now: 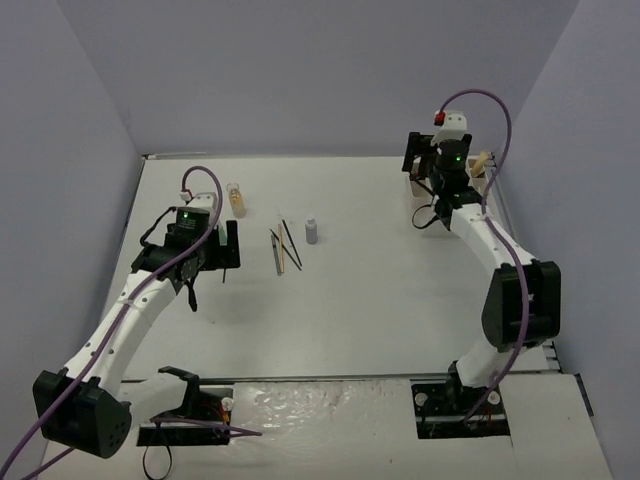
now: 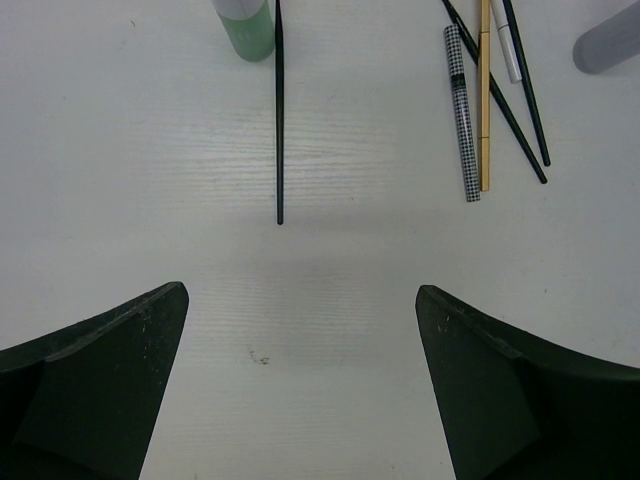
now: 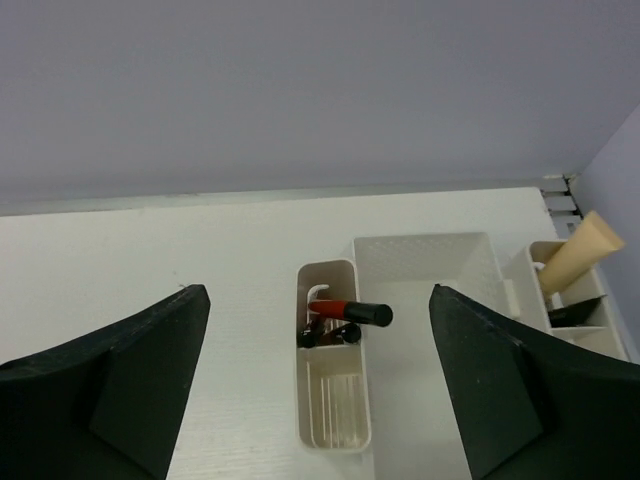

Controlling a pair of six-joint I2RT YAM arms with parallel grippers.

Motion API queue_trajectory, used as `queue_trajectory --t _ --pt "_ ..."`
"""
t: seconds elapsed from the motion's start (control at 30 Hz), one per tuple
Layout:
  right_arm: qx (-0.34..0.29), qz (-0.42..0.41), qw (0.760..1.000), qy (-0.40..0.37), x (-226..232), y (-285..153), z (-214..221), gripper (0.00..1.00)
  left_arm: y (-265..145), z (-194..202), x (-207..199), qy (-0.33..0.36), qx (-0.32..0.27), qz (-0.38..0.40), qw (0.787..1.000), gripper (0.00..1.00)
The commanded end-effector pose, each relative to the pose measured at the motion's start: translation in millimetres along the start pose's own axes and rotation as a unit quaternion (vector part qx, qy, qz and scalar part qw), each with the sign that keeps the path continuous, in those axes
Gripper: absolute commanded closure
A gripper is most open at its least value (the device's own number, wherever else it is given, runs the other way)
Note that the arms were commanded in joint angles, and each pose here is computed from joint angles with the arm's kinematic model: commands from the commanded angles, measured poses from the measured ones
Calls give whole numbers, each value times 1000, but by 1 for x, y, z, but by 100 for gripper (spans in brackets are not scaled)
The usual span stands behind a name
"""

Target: Organize the makeup

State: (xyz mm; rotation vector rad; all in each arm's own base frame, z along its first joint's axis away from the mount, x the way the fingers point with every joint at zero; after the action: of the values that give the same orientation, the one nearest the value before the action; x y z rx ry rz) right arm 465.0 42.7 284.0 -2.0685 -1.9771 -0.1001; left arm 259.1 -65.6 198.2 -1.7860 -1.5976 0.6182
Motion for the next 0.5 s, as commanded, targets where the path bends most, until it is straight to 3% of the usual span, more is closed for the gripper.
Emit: queue_trajectory --t 0.0,0.23,0.47 --pt "-37 -25 999 29 8 -76 -58 6 4 -6 -1 -10 11 5 1000 3" --pt "-48 -36 996 72 1 -151 -55 5 21 2 -3 -8 52 4 999 3" --pt "-15 -40 997 71 -1 -143 -31 5 21 -2 -5 -7 35 16 999 4"
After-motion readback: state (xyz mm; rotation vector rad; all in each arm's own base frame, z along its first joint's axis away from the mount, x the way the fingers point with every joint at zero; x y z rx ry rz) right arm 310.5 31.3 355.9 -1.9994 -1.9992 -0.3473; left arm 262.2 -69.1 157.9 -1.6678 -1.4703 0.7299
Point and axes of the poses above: each gripper's point midway between its finger pads, its own y axis out along the fingers, its own x axis along the line the jaws close on, z = x × y, the point moved 4 cm from there along -y, back along the fingers, and after that the axes turned 12 degrees about y, right-handed, at the moved point
